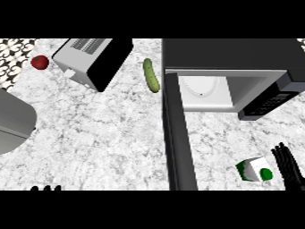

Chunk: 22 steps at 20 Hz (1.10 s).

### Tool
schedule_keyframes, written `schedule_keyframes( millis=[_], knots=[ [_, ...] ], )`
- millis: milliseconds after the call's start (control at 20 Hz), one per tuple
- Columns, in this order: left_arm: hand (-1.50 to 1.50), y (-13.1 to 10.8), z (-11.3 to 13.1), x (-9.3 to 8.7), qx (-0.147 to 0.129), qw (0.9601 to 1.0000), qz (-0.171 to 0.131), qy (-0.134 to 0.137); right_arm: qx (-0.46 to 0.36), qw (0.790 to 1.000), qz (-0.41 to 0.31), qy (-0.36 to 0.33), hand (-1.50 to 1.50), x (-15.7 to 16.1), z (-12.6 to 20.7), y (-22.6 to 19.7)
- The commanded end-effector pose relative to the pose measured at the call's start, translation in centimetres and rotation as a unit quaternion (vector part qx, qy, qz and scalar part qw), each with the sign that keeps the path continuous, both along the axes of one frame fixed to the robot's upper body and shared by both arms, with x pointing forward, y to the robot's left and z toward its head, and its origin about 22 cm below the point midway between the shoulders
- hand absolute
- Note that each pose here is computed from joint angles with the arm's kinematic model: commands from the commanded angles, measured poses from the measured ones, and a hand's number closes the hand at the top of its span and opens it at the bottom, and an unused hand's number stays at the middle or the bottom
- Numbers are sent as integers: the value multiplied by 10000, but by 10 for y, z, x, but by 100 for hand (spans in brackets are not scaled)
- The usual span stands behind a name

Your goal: Pick up the milk, place it into the microwave and close the microwave

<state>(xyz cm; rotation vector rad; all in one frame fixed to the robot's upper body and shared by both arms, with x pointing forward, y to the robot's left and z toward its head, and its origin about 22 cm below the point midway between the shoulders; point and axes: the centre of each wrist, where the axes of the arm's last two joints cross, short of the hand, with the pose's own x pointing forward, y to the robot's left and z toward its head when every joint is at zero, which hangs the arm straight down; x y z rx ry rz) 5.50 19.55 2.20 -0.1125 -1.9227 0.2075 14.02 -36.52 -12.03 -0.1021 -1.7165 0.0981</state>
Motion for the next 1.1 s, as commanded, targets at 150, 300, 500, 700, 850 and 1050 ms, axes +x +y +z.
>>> schedule_keyframes(
  millis=[150,300,500,700,850,1050],
  knots=[
    [-150,1,-4,-6,-58,10000,-42,25,94,9997,67,-218,-150,3,-26,-16],
    [-150,-5,-18,0,-53,10000,51,31,-2,9996,203,-196,-150,3,-29,-4],
    [-150,-5,-17,-5,-33,10000,16,-42,-23,9988,344,-347,-150,12,-31,-6],
    [-150,-9,-10,-13,-35,9999,-85,-83,19,9984,366,-441,-150,22,-38,3],
    [-150,8,0,-18,-76,9999,-65,43,134,9974,562,-437,-150,8,-44,12],
    [-150,-5,-6,-24,5,10000,-79,39,275,9978,535,-281,-150,15,-48,19]
  ],
)
